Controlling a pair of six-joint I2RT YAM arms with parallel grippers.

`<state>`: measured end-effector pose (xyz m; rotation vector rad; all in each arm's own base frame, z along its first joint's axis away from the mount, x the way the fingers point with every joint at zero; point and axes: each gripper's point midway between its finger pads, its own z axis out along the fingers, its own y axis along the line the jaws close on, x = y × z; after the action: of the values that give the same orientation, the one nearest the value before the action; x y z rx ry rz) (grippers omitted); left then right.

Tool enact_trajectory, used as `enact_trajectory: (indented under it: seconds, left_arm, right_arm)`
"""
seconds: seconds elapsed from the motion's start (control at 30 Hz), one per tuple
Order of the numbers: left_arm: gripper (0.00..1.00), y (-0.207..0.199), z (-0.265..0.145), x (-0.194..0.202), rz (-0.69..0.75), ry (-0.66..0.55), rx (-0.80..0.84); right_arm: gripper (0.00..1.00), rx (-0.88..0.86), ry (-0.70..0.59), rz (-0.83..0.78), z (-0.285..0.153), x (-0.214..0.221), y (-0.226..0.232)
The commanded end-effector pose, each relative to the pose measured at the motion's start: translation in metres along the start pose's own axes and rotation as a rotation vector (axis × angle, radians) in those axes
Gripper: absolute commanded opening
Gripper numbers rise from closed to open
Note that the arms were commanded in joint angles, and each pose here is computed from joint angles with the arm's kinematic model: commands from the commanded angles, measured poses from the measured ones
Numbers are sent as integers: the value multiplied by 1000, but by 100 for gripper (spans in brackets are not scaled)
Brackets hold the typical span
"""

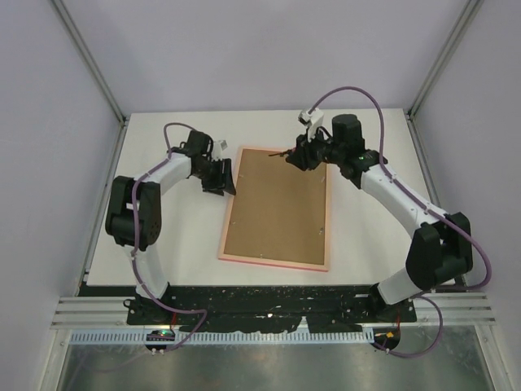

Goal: Take the photo out of the frame
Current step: Release the photo frame item from the photo frame.

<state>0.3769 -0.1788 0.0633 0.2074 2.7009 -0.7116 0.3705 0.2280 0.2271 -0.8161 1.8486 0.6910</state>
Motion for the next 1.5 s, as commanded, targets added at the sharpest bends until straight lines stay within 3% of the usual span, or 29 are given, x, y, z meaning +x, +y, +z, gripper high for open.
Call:
enact_trajectory:
  seconds: [0.0, 0.5, 1.13, 1.47]
  left_arm:
    - [54, 3, 6, 2, -62, -6, 25]
    - [53, -3, 24, 11, -134, 29, 112]
    - [52, -28, 12, 0, -109, -18, 221]
    - [42, -29, 10, -23, -98, -55, 222]
  right_arm:
    - [8, 33, -69, 56, 30, -44, -19]
    - [8, -54, 64, 269, 99, -32, -9]
    - [8, -25, 172, 312, 115, 7, -17]
    - [8, 37, 260, 330, 150, 26, -26]
